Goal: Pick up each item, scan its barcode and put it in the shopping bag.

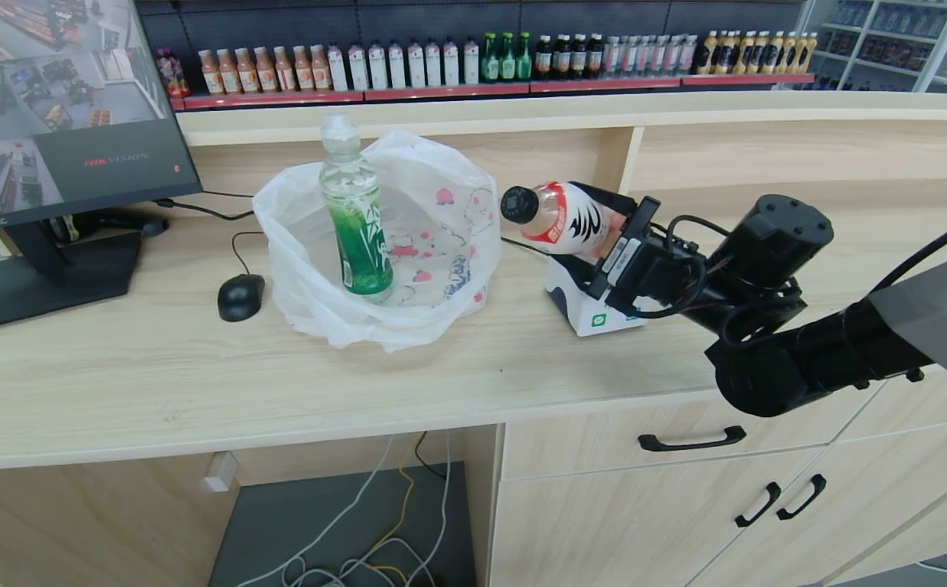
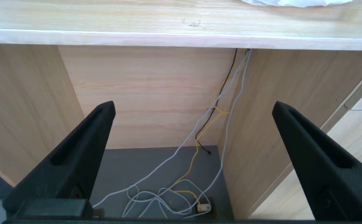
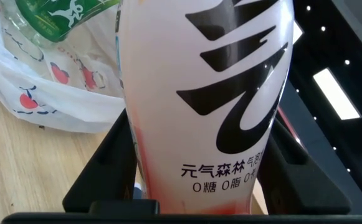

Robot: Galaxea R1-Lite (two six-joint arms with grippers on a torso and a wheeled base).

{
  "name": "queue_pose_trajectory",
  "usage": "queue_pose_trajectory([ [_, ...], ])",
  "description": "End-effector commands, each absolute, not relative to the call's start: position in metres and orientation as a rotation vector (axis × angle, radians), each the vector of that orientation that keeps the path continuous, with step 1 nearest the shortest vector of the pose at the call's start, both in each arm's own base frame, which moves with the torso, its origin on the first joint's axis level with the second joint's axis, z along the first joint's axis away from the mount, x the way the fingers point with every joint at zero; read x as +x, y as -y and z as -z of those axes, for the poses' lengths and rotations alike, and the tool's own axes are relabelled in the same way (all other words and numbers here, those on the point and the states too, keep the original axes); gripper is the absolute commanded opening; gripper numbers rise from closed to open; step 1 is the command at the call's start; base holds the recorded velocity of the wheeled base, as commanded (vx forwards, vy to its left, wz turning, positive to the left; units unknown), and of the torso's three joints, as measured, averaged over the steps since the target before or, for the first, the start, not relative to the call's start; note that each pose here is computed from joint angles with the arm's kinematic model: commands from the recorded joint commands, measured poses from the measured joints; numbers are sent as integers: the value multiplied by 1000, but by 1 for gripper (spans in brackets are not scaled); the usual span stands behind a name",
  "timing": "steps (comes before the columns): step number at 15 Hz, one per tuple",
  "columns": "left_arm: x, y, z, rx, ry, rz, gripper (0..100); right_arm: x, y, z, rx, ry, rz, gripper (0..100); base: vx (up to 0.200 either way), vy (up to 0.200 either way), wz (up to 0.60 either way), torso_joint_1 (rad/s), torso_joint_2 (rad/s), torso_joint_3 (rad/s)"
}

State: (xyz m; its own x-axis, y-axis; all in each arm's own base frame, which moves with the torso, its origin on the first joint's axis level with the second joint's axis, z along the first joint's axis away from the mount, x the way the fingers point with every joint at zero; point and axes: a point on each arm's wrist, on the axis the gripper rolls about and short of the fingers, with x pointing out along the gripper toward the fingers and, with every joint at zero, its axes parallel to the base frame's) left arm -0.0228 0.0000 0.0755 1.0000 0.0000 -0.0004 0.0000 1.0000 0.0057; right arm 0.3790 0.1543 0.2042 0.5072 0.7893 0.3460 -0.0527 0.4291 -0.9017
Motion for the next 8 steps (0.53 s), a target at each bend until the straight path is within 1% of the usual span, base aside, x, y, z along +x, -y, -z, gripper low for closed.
queue_pose_trajectory([
  [1,-23,0,-75,6,0,2,100,379,-154,-205,-993,897,-622,0,0,0,0,0,0,0],
  [6,-23,0,-75,6,0,0,100,376,-157,-209,-967,895,-625,0,0,0,0,0,0,0],
  [8,-23,0,-75,6,0,0,100,369,-165,-218,-867,868,-606,0,0,0,0,0,0,0],
])
